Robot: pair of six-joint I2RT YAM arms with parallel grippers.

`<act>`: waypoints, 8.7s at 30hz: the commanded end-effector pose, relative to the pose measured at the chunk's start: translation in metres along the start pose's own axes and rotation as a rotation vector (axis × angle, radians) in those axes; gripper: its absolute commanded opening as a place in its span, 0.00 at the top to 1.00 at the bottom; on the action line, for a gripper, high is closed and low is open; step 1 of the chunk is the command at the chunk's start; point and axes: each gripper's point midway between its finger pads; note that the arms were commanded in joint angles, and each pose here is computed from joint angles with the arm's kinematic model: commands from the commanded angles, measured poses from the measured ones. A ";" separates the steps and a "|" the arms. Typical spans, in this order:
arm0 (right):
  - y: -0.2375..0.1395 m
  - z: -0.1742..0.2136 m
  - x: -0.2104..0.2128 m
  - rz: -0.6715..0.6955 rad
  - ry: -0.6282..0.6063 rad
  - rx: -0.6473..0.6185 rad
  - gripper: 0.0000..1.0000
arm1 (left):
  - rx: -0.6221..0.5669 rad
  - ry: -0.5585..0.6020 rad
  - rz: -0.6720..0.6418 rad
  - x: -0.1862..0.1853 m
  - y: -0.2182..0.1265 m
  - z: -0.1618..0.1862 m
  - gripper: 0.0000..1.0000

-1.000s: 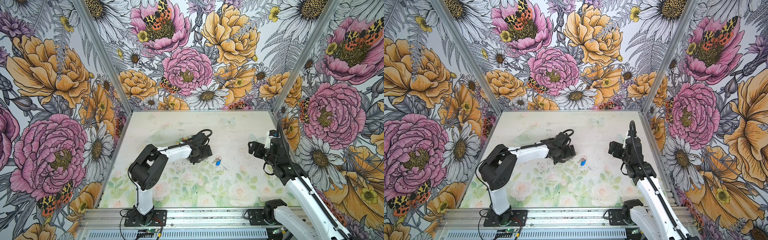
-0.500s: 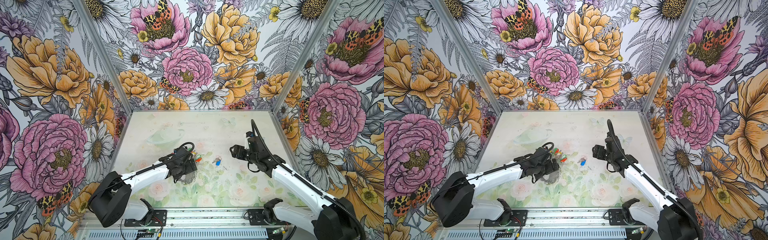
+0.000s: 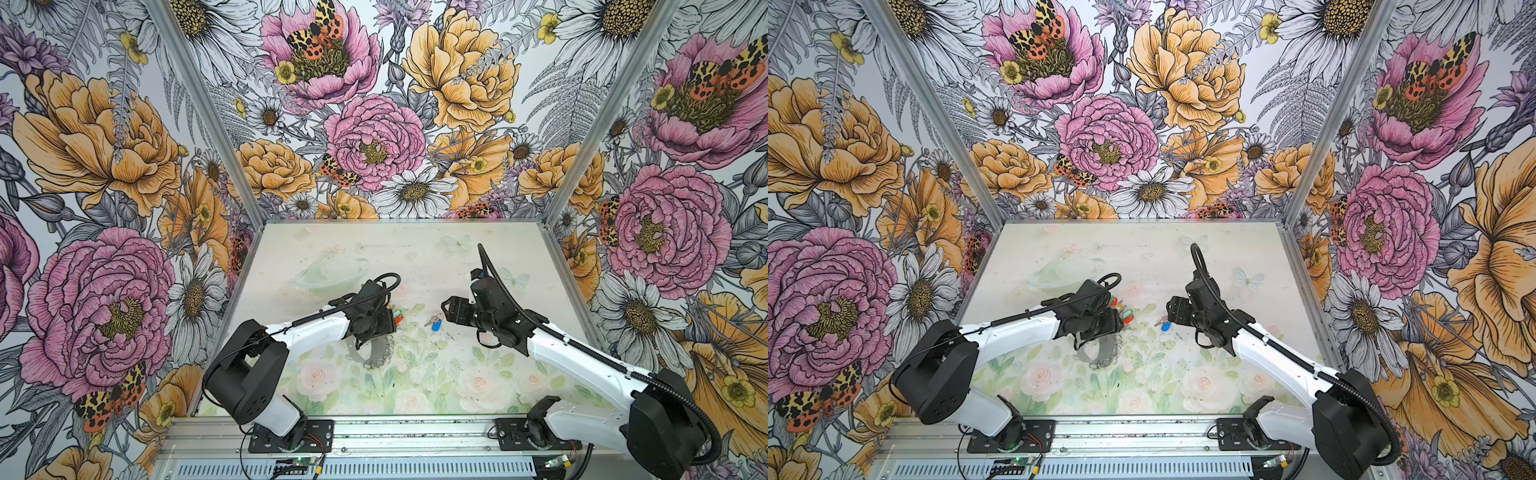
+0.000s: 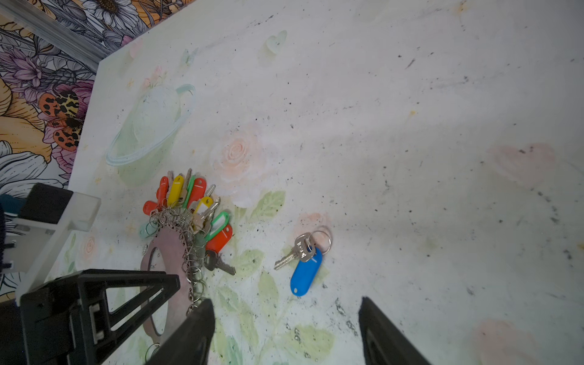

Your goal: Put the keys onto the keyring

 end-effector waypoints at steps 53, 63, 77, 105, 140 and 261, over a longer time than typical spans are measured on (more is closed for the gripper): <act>0.007 0.005 -0.007 0.021 -0.028 -0.009 0.31 | -0.025 0.179 -0.160 -0.006 0.015 -0.019 0.53; 0.007 0.006 -0.008 0.022 -0.028 -0.008 0.31 | -0.021 0.210 -0.208 0.002 0.013 -0.018 0.58; 0.010 0.006 -0.006 0.022 -0.034 0.000 0.31 | -0.020 0.048 -0.279 -0.004 0.011 -0.018 0.50; 0.009 0.008 -0.011 0.029 -0.041 -0.001 0.31 | -0.014 0.059 -0.487 0.021 0.016 -0.014 0.68; 0.011 0.008 -0.008 0.024 -0.045 0.007 0.32 | -0.041 0.083 -0.517 0.026 0.014 -0.024 0.83; 0.006 0.009 -0.007 0.011 -0.037 -0.003 0.31 | 0.116 0.581 -0.637 0.005 0.028 -0.018 0.68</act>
Point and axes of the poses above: each gripper's point midway between its finger pads, its own y axis out along the fingers, its own x axis along the line the jaws close on, z = x × y, and after that the axes turned 7 degrees about y, right-handed
